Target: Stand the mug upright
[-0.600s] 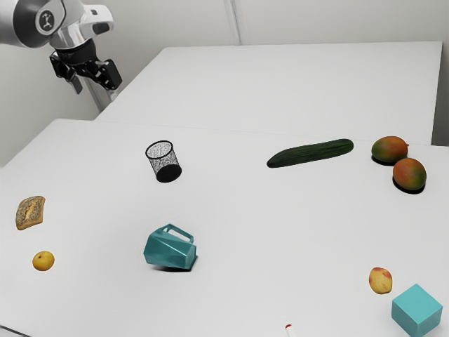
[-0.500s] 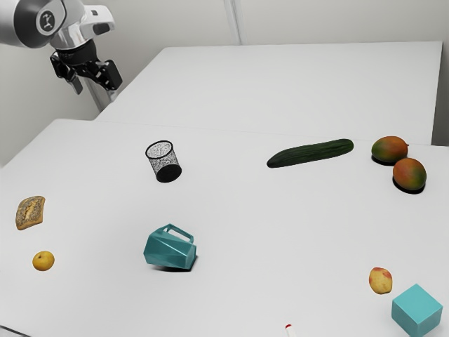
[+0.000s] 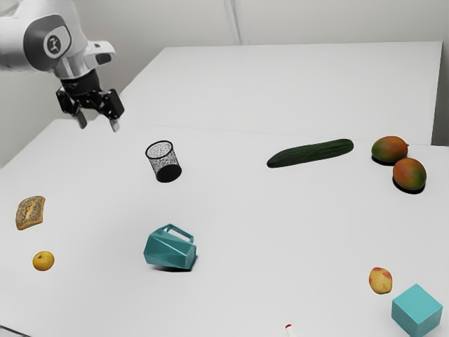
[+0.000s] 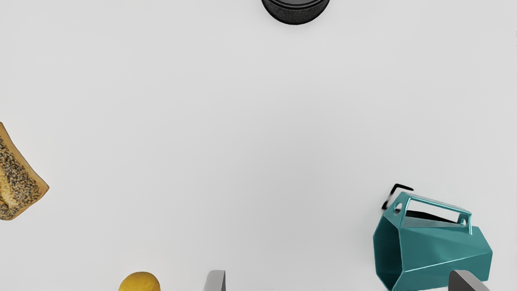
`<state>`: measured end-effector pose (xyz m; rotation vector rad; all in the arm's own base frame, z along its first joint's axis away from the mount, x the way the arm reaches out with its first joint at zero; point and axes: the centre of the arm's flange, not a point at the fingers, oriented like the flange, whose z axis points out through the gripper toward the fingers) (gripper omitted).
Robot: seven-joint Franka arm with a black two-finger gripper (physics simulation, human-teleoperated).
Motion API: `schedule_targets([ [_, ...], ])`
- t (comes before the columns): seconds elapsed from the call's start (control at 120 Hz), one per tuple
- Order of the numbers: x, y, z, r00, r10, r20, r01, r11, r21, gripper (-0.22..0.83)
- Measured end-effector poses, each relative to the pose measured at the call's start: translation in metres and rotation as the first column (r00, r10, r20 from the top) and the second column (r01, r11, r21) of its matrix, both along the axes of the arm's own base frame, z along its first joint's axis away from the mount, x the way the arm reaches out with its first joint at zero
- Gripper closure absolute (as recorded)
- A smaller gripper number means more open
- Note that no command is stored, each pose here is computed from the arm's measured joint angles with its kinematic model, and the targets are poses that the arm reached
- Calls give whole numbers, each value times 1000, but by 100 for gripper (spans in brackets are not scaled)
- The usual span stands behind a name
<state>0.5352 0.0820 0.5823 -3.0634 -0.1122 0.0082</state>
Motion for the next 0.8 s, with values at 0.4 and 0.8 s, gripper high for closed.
schedule_targets([
  [0.4,-35,13,-124,965,118,-233,-189,932,-311,0],
  [0.8,-35,3,-214,902,159,-401,-340,835,-433,0],
])
